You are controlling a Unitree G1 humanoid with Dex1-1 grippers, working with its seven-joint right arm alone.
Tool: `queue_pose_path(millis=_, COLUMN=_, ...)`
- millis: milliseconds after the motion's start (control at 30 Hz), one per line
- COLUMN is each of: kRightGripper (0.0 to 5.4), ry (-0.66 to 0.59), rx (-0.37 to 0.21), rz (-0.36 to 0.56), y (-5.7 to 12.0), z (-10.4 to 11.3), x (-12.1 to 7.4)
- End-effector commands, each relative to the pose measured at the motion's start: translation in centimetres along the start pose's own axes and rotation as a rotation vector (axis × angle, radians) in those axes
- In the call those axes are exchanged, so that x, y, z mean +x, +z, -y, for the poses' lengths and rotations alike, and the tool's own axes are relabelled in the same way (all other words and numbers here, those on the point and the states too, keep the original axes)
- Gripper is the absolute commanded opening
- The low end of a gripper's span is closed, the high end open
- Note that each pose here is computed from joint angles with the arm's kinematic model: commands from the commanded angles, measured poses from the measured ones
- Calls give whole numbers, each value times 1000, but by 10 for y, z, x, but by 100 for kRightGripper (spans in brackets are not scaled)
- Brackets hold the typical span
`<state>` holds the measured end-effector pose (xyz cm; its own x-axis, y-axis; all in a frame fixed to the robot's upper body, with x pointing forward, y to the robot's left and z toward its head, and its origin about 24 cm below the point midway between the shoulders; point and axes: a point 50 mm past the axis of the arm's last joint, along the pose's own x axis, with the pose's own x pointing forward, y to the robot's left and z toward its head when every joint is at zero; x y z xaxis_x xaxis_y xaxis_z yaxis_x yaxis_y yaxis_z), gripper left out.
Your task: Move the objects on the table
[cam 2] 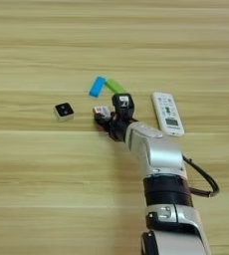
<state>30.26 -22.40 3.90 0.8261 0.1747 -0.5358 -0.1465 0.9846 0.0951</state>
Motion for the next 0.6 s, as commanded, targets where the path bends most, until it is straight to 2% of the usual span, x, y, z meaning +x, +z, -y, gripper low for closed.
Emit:
queue_pose_path(millis=33, kRightGripper=209, ry=6, rx=-21, rz=40, y=14, z=-1, x=-2)
queue_pose_path(millis=367, kRightGripper=209, ry=16, rx=-19, rz=53, y=16, z=-3, x=-2)
queue_pose_path(millis=600, kRightGripper=209, ry=18, rx=-21, rz=90, y=24, z=-3, x=-6)
